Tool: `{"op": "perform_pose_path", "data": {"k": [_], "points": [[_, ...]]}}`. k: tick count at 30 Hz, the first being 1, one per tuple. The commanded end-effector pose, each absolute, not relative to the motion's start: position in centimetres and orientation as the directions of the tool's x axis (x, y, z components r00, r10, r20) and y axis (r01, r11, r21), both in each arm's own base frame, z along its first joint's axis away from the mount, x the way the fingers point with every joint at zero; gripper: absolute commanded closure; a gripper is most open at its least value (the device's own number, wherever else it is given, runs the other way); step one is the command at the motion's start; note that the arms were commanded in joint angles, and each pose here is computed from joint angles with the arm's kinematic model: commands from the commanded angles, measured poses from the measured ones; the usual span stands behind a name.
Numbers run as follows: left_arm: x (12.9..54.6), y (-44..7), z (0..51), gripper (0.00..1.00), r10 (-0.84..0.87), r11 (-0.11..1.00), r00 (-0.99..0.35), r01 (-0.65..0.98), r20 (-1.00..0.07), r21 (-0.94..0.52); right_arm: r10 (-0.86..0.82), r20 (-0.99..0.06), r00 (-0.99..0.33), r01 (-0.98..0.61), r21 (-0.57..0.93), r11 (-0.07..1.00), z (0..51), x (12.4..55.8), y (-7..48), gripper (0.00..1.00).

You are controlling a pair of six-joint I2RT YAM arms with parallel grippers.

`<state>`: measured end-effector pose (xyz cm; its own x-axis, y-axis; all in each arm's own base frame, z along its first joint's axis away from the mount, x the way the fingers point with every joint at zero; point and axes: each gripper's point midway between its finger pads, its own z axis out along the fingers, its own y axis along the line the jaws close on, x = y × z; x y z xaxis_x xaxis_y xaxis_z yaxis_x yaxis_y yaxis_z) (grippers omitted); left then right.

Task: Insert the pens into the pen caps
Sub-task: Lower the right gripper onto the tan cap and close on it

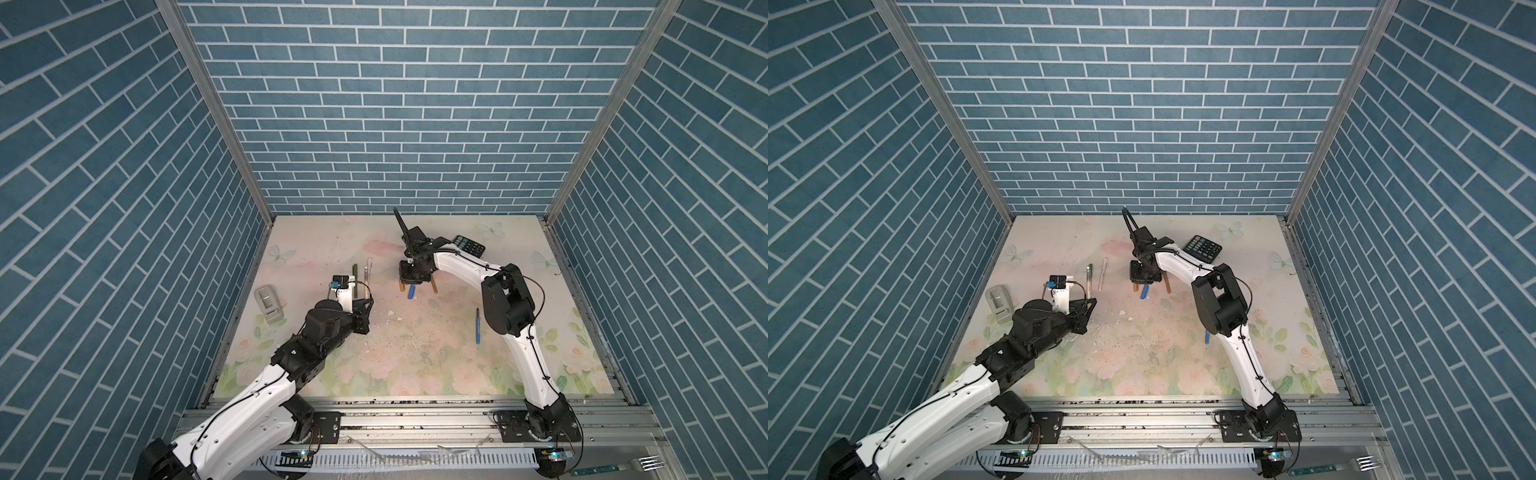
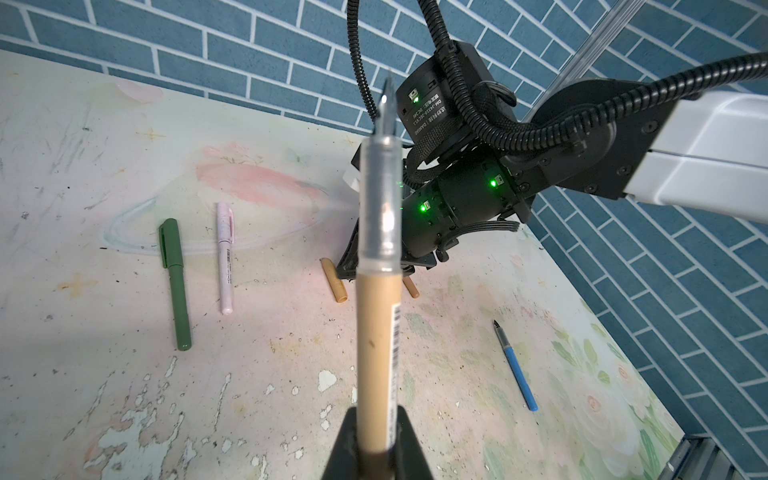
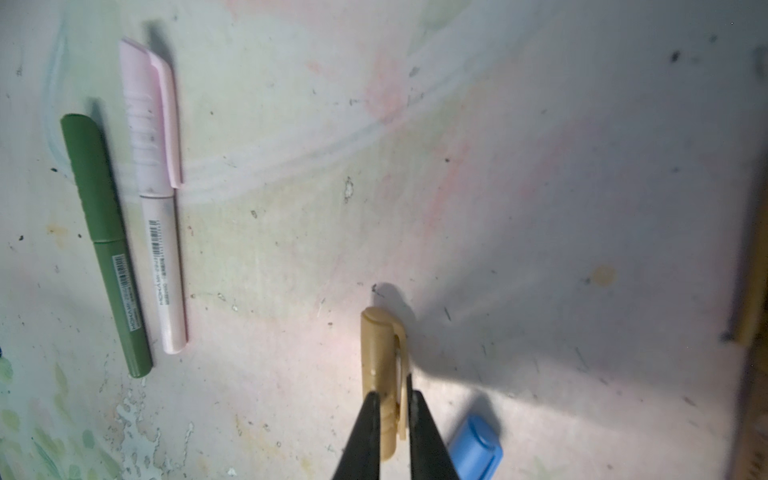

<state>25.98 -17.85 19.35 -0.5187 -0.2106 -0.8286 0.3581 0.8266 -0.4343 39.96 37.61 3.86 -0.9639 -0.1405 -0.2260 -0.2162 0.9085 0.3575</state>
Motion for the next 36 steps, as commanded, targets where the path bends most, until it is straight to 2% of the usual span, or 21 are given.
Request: {"op": "perform_pose_path", "data": {"k": [1,13,18,22,26,29,36], "points": [[26.3,-17.9,20.6,1.00,-0.231,0.817,-0.493,0.370,-0.839,-0.442,-0.166,-0.197,-0.966,-0.224,0.328,0.918,2.8,39.6,37.2,0.84],[26.3,-17.9,20.5,1.00,-0.234,0.817,-0.492,0.369,-0.838,-0.444,-0.188,-0.186,-0.964,-0.241,0.323,0.915,2.1,39.5,37.9,0.83],[26.3,-17.9,20.5,1.00,-0.232,0.817,-0.496,0.368,-0.837,-0.445,-0.182,-0.245,-0.952,-0.257,0.321,0.912,4.4,40.0,38.0,0.84],[26.3,-17.7,20.5,1.00,-0.236,0.820,-0.492,0.362,-0.838,-0.443,-0.235,-0.319,-0.918,-0.340,0.327,0.882,6.9,39.7,39.0,0.86],[26.3,-16.9,20.6,1.00,-0.258,0.835,-0.475,0.329,-0.841,-0.441,-0.375,-0.352,-0.858,-0.468,0.233,0.852,7.3,38.3,39.9,0.86],[26.3,-15.6,20.4,1.00,-0.293,0.852,-0.461,0.272,-0.837,-0.448,-0.459,-0.336,-0.823,-0.524,0.136,0.841,6.4,37.7,39.7,0.86],[25.3,-12.4,20.3,1.00,-0.387,0.863,-0.412,0.154,-0.825,-0.481,-0.577,-0.314,-0.754,-0.609,0.005,0.793,5.4,37.7,39.4,0.76]]}}
